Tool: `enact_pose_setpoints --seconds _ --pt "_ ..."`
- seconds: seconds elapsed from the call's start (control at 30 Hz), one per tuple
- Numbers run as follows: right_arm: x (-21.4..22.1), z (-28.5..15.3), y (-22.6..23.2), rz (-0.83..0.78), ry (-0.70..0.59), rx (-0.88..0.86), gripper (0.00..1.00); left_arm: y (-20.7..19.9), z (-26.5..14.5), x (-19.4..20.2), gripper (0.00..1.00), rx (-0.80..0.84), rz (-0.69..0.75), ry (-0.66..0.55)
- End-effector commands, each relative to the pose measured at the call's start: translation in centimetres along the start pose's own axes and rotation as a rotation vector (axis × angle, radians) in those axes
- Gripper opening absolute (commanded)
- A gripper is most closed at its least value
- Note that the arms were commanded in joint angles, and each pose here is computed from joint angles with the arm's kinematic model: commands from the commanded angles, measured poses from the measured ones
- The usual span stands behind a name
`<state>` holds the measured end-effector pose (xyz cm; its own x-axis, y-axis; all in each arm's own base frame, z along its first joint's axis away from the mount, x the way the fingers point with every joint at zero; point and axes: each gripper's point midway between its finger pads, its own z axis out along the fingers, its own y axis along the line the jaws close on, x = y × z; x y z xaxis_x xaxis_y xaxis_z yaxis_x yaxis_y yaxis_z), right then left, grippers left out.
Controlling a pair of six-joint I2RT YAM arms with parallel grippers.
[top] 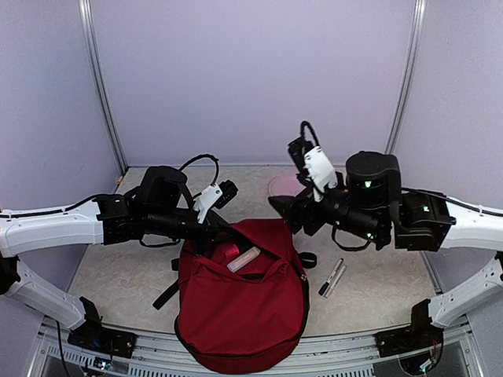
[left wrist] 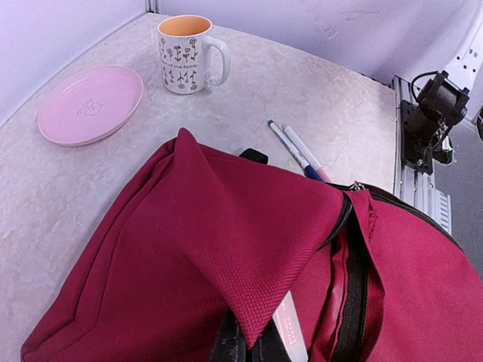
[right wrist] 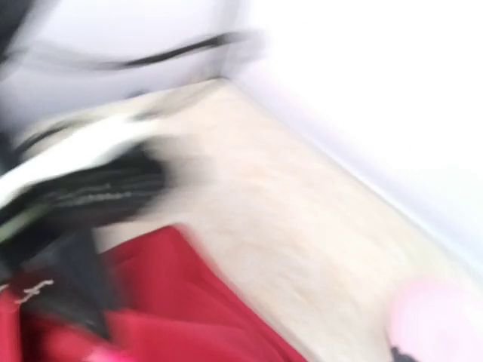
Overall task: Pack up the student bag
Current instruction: Place the pen in the lower front pocket of the bag, then move the pen to the center of the board.
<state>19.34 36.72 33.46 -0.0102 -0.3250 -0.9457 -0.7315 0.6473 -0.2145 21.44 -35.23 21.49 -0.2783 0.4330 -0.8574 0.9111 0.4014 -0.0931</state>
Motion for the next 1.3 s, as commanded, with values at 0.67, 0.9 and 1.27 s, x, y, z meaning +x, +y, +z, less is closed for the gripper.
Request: enact_pose_setpoints --seconds 0.67,0.9,1.27 --pt "34.0 -6.1 -8.0 0.859 0.879 0.505 0.75 -0.2 0.0 -1.7 0.00 0.019 0.004 -0.052" --pt "34.8 -4.6 -7.6 0.816 0.927 0.469 0.66 -0.2 0.0 -1.8 0.00 0.019 0.004 -0.053" --pt "37.4 -7.2 -7.9 0.749 1.054 0.537 0.51 -0.4 -0.3 -2.0 0.00 0.026 0.006 -0.061"
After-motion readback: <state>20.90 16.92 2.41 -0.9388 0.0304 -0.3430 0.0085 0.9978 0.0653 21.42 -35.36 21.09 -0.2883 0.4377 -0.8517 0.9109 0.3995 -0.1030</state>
